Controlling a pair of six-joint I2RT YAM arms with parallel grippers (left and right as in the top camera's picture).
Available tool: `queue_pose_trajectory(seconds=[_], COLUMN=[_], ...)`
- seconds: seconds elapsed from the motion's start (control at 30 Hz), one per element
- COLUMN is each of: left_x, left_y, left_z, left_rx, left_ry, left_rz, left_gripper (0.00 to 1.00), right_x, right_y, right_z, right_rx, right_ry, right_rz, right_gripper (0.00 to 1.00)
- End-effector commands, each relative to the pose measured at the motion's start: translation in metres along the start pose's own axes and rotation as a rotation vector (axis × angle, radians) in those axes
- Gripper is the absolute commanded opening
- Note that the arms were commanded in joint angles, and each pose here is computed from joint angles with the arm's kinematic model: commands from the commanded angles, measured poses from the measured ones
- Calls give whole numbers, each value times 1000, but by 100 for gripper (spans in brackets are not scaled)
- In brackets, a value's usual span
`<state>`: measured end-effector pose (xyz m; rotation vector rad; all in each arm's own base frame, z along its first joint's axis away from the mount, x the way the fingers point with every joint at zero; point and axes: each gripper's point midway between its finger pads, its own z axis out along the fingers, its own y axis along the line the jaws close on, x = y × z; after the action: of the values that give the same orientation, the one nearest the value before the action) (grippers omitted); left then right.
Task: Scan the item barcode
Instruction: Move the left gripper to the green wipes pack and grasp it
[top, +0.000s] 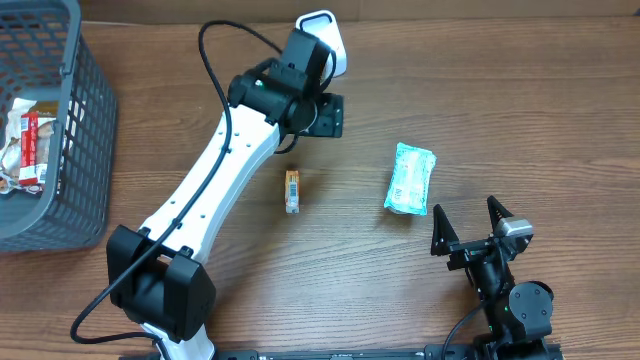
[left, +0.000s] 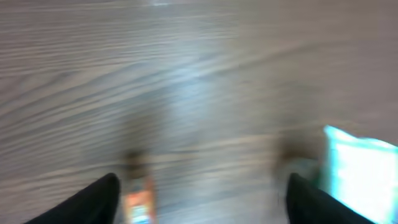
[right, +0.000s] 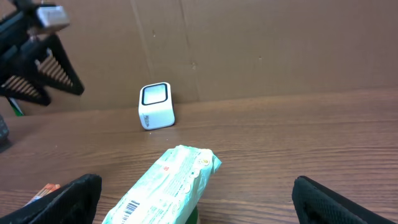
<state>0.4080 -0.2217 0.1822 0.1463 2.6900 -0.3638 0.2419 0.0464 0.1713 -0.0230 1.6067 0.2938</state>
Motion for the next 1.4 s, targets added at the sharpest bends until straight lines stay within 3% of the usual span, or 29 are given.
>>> queue_pose_trajectory(seconds=[0.0,0.1,0.5,1.1,1.2,1.33,1.37], left_x=[21,36,92,115,116,116,116], left_y=[-47,-63,-111,-117,-118,-124,-124], left_z=[2,14,80,101,101,97,97], left_rx=[273,346,357,348,352,394,397], left_ry=[116,176,322,353,356,369,369], left_rz=[32,41,146,143,138,134,131], left_gripper=[70,69,66,64,54,21,17], right_x=[1,1,1,1,1,1,1], right_y=[-2,-2,-2,-2,-2,-2,-2], right_z=[0,0,0,0,0,0,0], right_rx=[7,7,7,7,7,7,7], right_ry=[-6,-6,-6,-6,-6,-6,-6], right_rz=[-7,-7,-7,-7,-7,-7,-7], right_gripper=[100,100,100,100,100,100,100])
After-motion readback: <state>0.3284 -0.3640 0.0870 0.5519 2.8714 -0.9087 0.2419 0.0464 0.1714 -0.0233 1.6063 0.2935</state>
